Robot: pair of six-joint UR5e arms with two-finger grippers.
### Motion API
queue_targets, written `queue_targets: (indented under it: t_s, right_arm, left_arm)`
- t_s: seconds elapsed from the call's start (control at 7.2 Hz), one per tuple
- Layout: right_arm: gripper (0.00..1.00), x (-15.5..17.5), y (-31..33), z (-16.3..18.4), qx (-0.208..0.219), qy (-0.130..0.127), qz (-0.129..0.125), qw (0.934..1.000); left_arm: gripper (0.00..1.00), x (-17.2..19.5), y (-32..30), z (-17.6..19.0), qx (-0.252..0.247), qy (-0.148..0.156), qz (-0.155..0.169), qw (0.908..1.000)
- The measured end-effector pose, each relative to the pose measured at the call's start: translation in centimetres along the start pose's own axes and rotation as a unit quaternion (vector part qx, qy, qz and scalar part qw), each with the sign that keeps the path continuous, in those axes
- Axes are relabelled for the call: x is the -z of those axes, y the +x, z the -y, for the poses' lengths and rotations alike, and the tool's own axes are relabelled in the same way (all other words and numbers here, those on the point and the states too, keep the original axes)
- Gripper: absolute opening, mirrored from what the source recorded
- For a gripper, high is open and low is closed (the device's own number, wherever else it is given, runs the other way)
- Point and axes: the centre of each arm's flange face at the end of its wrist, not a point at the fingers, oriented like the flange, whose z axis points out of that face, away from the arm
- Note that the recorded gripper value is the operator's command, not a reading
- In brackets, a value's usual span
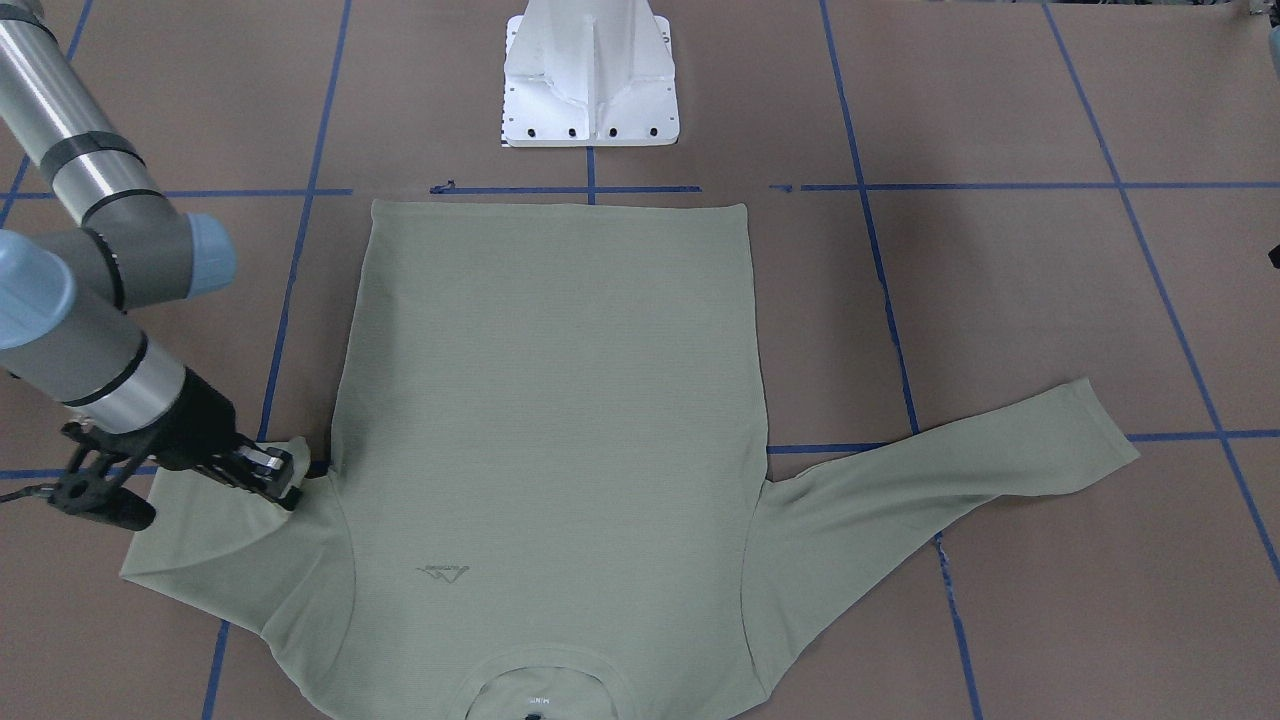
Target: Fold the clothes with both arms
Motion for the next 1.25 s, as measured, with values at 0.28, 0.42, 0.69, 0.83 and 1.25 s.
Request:
queue_targets:
  t_s: [0.28, 0.42, 0.69, 0.83, 1.25]
  right_arm:
    - [0.00, -1.9, -15.5, -7.5, -0.018, 0.044, -0.021, 0.9986]
    - [0.00, -3.1, -19.7, -10.5, -0.013, 0.057, -0.022, 0.9981]
    - [0.00, -5.8, -22.9, -14.2, 0.003, 0.072, 0.000, 0.9974]
    - [0.00, -6.5, -23.7, -15.0, 0.006, 0.075, 0.004, 0.9972]
    - [0.87, -8.0, -26.1, -16.4, 0.011, 0.085, 0.001, 0.9963]
  left_arm:
    - [1.00, 0.4, 0.5, 0.1, -0.005, 0.004, -0.003, 1.0000]
    - [1.00, 0.5, 0.6, 0.1, -0.006, 0.005, -0.003, 1.0000]
    - [1.00, 0.7, 0.9, 0.1, -0.008, 0.007, -0.004, 0.9999]
    - [1.00, 0.7, 0.9, 0.1, -0.009, 0.007, -0.004, 0.9999]
    - [1.00, 0.7, 0.9, 0.1, -0.010, 0.007, -0.004, 0.9999]
